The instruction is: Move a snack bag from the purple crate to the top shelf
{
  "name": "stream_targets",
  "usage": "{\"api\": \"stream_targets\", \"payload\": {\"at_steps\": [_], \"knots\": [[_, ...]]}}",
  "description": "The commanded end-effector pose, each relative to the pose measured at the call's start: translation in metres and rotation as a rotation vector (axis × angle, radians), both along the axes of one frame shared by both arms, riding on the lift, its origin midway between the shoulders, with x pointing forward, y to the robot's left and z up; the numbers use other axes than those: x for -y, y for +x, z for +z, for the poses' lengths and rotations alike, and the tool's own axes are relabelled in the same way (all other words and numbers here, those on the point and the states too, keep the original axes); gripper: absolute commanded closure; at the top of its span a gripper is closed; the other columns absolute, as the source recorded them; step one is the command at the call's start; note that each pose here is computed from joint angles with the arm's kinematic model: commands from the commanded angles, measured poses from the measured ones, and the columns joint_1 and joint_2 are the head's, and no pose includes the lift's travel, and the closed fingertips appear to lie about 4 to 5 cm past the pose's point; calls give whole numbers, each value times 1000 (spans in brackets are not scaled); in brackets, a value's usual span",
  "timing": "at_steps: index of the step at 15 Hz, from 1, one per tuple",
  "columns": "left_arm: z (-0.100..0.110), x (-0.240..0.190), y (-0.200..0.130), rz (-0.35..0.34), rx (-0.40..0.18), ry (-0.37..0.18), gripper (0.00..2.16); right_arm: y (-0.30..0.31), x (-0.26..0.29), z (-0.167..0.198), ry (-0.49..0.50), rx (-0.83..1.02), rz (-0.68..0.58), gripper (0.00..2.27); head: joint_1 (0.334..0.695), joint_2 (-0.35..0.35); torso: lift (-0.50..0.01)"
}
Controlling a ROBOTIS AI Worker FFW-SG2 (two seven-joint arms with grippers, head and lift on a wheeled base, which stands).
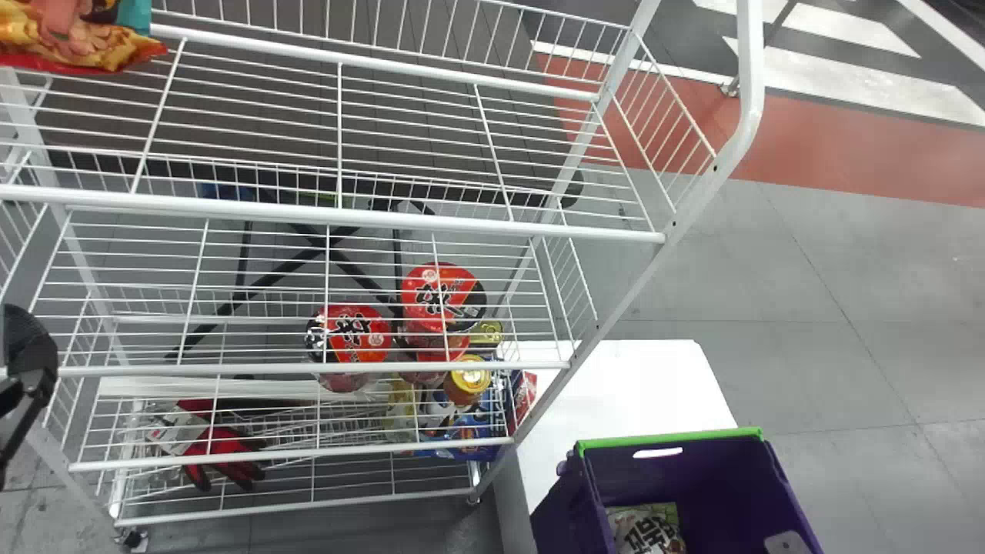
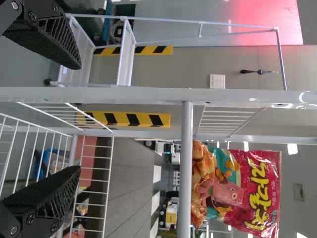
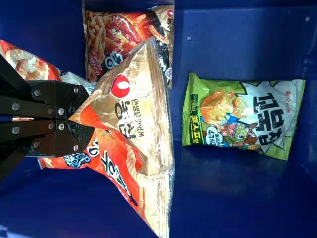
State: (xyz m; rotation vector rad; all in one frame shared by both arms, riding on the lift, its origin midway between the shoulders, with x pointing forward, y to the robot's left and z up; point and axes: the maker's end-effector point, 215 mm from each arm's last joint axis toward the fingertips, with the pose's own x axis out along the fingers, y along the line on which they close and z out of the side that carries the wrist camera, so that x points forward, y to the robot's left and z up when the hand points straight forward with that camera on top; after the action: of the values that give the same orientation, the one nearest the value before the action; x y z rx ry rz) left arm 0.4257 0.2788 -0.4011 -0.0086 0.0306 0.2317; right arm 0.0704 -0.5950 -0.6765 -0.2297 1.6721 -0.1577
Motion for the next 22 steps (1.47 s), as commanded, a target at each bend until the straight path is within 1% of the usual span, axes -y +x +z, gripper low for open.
{"api": "stream_targets", "payload": {"at_steps": [1,13,15,17,22], "knots": [[-3,-1,0,1,-4,0,97,1,0,0,0,3,2,2067,695,-350,-182],[-7,4,2,-12,-22,7,97,5,-4,-3,7,18,21,2067,695,-350,-134],[-4,5,3,-13,-17,6,97,6,-4,-4,8,18,20,2067,695,-350,-126],[-7,6,4,-14,-30,5,97,8,-4,-4,9,25,27,2067,695,-350,-118],[-3,7,3,-16,-26,3,97,15,-8,-6,16,46,46,2067,695,-350,-98]]}}
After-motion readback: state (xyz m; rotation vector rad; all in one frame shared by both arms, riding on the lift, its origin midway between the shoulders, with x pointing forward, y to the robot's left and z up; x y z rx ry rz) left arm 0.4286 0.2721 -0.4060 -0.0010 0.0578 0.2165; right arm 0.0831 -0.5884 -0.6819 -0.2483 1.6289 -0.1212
